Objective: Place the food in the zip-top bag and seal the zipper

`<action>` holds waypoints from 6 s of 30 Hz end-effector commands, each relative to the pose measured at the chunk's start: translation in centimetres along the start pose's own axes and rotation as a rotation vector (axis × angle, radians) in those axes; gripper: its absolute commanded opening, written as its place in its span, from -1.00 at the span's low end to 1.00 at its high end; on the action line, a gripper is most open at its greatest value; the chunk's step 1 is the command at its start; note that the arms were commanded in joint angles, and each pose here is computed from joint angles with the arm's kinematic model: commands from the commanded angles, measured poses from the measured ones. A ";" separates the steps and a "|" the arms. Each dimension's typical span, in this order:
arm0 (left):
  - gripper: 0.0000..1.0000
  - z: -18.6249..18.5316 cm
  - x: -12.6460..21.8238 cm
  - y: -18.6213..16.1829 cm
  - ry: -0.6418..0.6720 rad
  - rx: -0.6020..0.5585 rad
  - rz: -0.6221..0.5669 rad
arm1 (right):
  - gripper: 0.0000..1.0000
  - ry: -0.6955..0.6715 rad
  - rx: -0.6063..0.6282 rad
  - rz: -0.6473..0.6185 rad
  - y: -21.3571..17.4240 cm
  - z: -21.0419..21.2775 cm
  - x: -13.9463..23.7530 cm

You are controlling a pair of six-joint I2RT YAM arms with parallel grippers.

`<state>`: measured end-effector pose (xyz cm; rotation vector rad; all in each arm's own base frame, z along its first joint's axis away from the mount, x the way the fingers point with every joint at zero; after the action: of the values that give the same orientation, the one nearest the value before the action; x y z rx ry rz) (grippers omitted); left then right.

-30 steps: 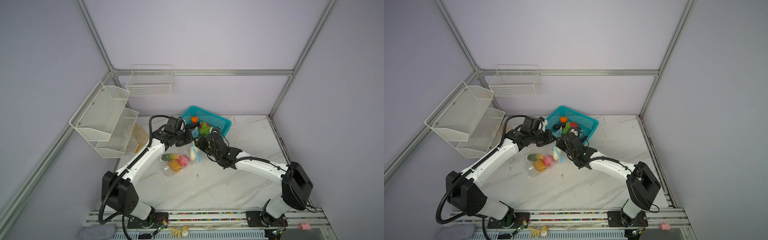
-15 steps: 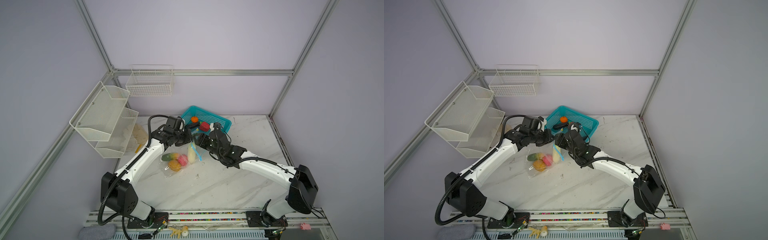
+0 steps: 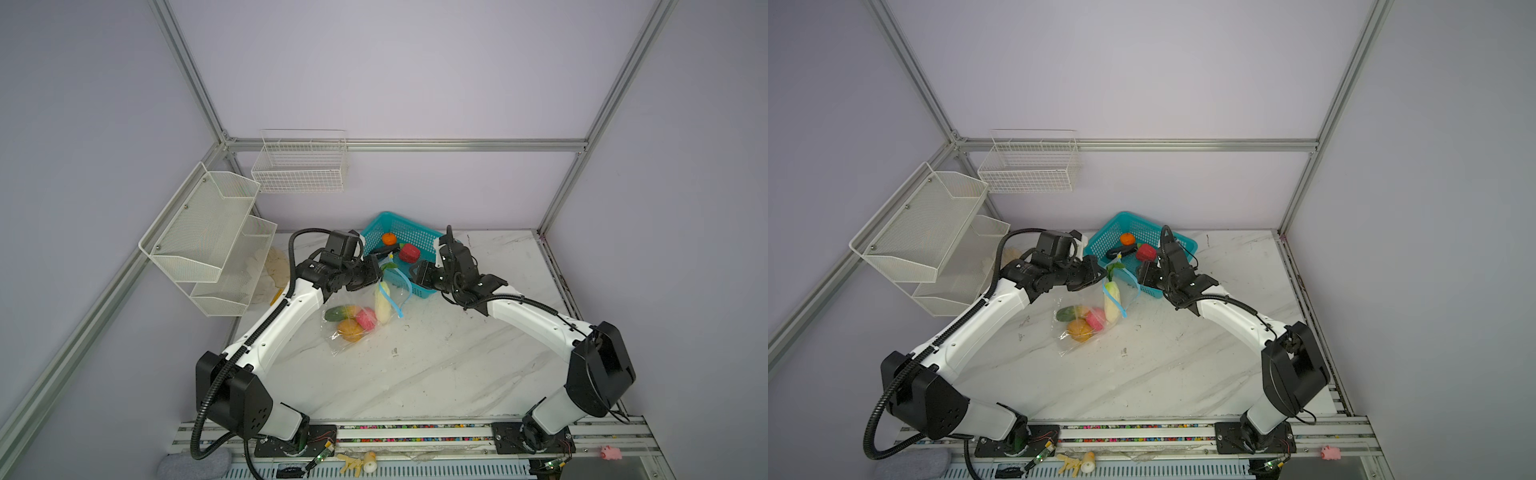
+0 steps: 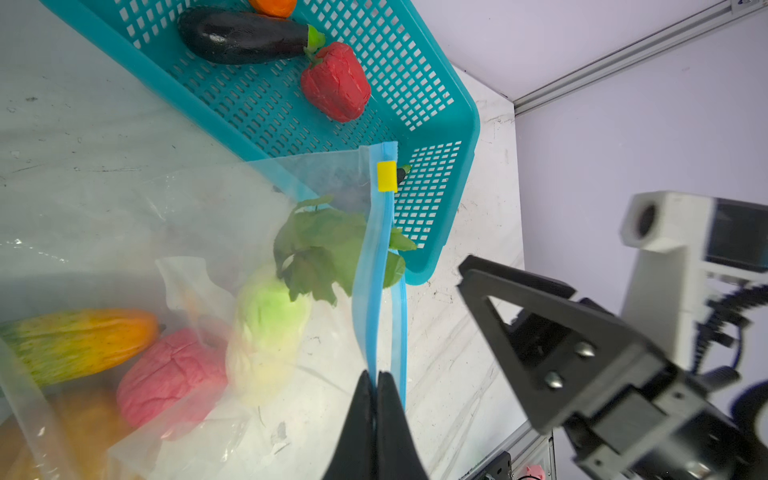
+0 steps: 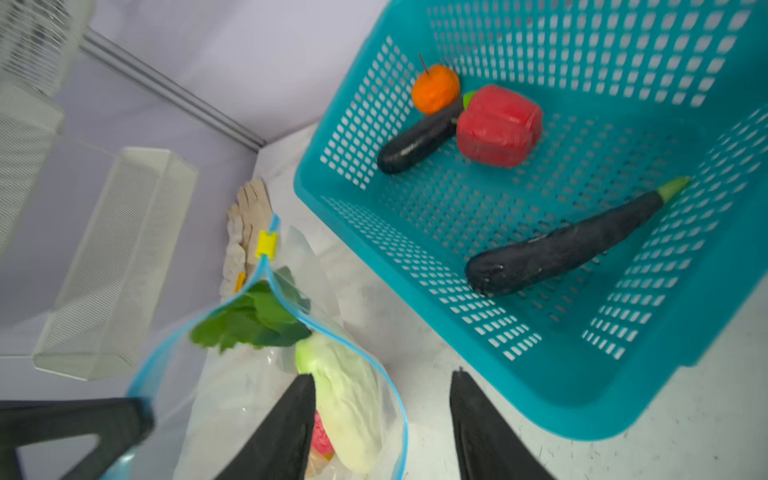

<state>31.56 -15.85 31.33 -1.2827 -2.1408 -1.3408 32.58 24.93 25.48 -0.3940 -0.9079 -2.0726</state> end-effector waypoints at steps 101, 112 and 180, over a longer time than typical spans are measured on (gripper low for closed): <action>-1.00 -1.4 8.9 2.1 0.028 -0.097 -0.195 | -0.28 0.319 0.057 0.176 1.2 5.7 -0.1; -1.00 -0.6 5.6 2.0 0.010 -0.089 -0.127 | 0.17 0.323 0.157 0.063 3.9 5.0 4.5; -1.00 0.9 3.0 0.1 0.002 -0.061 -0.031 | 0.53 -0.124 0.746 0.108 10.4 -7.6 -21.7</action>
<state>30.07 -13.51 33.44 -1.2581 -2.1341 -1.4225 54.58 27.16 12.86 -0.1741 -1.6123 -1.5055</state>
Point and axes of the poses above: each gripper's point midway between its finger pads, its own x axis back along the fingers, its own z axis along the line the jaws close on, y = z × x, the point moved 9 cm from there along x, back along the fingers, and after that the axes turned 11 degrees about -x, right-handed, at the moved point
